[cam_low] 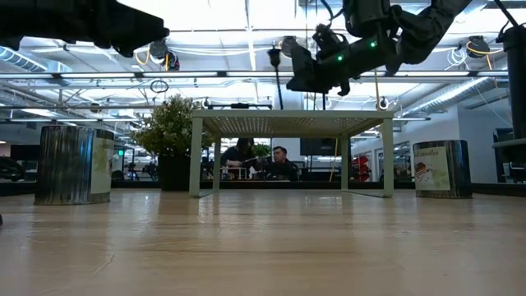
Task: Pick & Place candle stick holders
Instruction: Put the black candle holder on the shelf, then put the left green scented candle on the shelf
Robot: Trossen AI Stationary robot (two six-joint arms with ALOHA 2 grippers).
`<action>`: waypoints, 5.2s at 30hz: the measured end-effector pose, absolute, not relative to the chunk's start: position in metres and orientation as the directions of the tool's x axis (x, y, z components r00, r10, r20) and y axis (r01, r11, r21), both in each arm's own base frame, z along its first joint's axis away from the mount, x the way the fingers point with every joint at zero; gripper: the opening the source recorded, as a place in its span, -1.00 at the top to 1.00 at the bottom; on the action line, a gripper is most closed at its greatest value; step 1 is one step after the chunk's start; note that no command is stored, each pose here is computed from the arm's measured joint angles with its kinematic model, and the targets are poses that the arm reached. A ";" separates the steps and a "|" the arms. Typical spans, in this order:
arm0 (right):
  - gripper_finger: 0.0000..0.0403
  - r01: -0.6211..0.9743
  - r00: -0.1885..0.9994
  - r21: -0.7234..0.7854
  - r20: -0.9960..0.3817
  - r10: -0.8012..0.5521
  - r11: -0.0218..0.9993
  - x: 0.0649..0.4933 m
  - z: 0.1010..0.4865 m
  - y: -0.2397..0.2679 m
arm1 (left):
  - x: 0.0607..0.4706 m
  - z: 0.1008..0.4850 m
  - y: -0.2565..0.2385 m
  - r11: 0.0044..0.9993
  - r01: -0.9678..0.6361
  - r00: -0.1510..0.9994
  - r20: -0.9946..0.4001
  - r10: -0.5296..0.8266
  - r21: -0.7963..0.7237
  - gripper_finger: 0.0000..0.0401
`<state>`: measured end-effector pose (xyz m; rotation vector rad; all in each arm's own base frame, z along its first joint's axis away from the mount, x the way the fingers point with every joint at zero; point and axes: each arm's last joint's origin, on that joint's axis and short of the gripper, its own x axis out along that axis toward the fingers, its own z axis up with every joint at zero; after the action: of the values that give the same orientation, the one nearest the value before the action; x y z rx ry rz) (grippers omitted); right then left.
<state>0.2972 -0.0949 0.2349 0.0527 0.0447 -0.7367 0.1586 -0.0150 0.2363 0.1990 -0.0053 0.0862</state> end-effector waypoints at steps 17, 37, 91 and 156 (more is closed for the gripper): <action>0.29 0.639 0.766 -0.011 -0.082 -0.638 0.769 0.296 0.239 -0.080 | 0.151 0.198 -0.022 0.988 0.133 0.921 -0.377 -0.095 0.077 0.12; 0.29 0.480 0.867 -0.010 -0.150 -0.476 0.877 0.256 0.282 -0.020 | 0.148 0.175 -0.094 0.831 0.554 0.714 -0.485 -0.505 -0.050 0.12; 0.29 0.350 0.921 -0.025 -0.176 -0.348 0.937 0.251 0.282 0.016 | 0.286 0.277 -0.103 0.994 0.110 0.981 -0.163 -0.105 0.023 0.93; 0.29 0.348 0.908 -0.036 -0.235 -0.346 0.937 0.249 0.276 0.017 | 0.225 0.303 0.039 0.919 -0.380 0.696 -0.686 0.212 -0.102 0.14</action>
<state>0.2495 0.0168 0.2759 0.0068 0.2412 -0.3583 0.2249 0.0392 0.3030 -0.2445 0.7303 0.3338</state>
